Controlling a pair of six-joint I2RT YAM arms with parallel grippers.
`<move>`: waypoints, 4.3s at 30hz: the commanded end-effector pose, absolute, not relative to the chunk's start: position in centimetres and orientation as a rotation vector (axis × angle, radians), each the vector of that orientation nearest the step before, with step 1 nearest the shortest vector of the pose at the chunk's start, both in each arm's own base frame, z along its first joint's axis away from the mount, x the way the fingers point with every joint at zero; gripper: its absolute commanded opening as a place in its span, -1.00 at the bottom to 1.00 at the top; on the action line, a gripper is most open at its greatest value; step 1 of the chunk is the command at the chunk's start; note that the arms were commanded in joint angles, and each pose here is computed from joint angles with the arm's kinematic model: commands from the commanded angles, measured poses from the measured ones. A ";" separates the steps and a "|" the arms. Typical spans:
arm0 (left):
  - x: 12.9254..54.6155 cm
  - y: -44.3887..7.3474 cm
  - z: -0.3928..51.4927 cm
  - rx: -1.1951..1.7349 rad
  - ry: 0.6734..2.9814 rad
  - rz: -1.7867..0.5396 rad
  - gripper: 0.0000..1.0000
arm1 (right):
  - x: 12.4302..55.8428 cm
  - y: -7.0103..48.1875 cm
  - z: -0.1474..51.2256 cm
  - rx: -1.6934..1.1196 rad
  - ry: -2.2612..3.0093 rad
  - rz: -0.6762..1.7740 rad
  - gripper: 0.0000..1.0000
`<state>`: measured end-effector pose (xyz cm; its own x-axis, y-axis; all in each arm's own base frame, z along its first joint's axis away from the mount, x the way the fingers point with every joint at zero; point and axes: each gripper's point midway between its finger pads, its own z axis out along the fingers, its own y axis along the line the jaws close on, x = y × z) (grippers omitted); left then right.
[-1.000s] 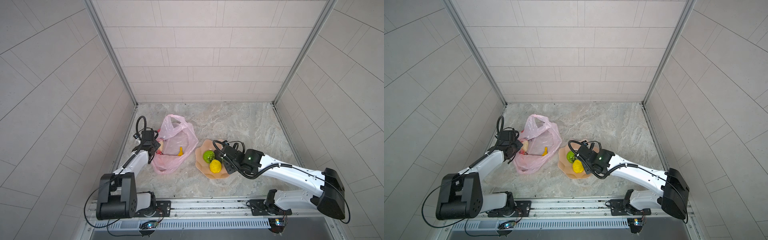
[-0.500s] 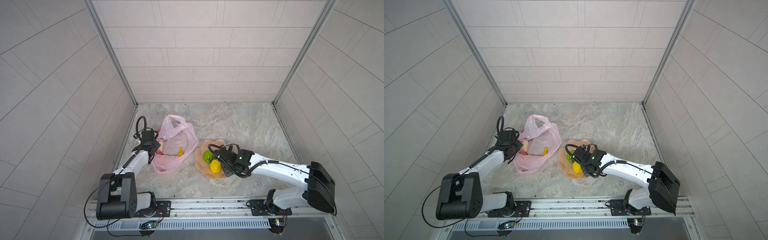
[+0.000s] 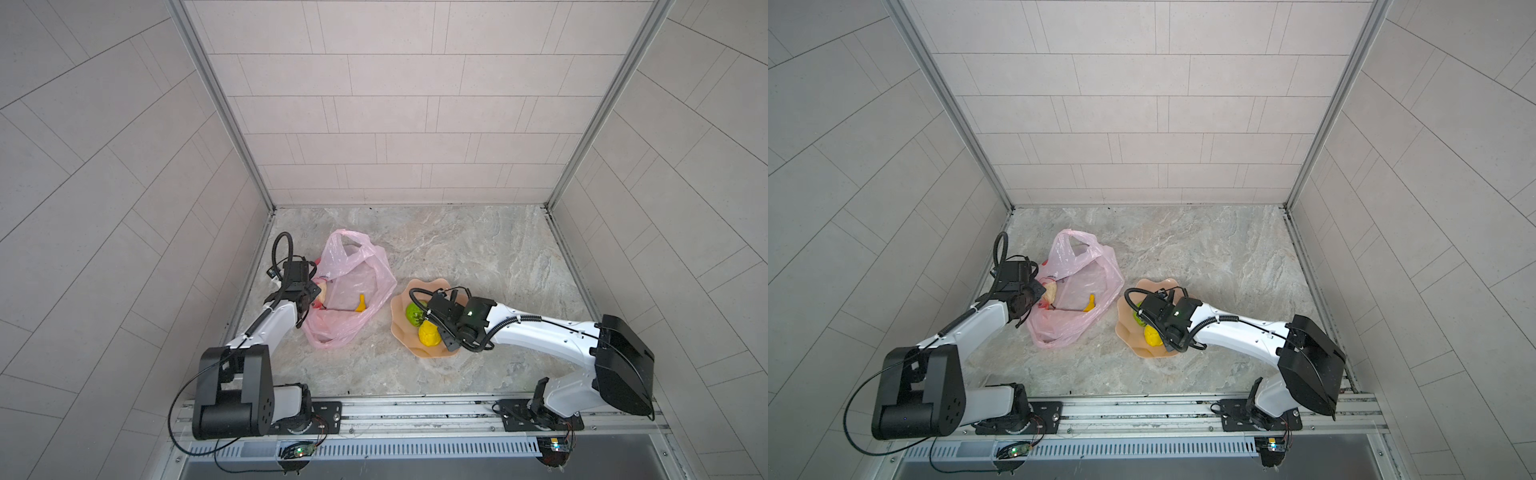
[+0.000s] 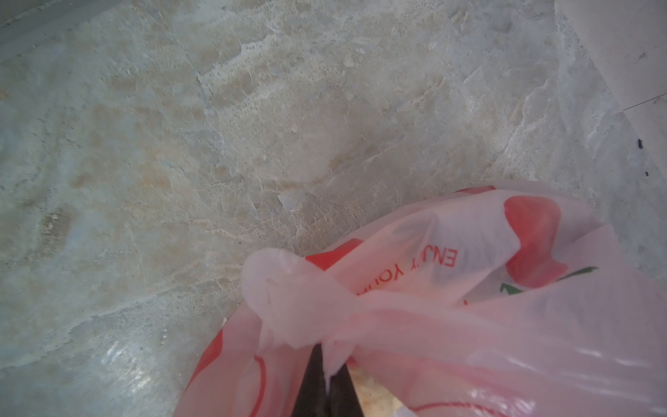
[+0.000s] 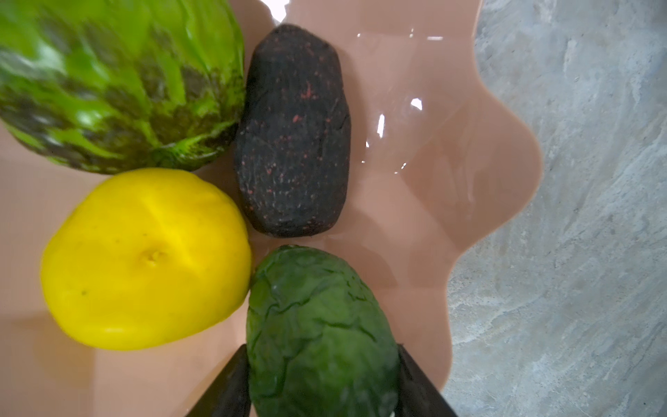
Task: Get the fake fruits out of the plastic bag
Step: 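Lower the green avocado into the bowl beside the lemon and release, then move the right gripper back over the bag while the left shifts the bag edge, then reach the right gripper into the bag and grasp the cream pear-shaped fruit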
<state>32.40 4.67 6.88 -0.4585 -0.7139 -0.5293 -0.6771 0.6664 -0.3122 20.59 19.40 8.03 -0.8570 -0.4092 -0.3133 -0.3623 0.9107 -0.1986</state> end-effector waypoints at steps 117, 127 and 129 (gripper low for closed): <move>26.4 -0.7 4.9 -0.978 2.421 -0.376 -0.93 | 35.6 47.0 12.2 -0.764 2.444 0.507 0.19; 28.9 -1.3 8.3 -0.911 2.282 -0.490 -1.00 | 38.2 49.5 9.5 -0.619 2.468 0.521 0.18; 29.1 -1.4 8.6 -0.901 2.267 -0.498 -1.00 | 39.2 49.6 9.4 -0.556 2.461 0.504 0.18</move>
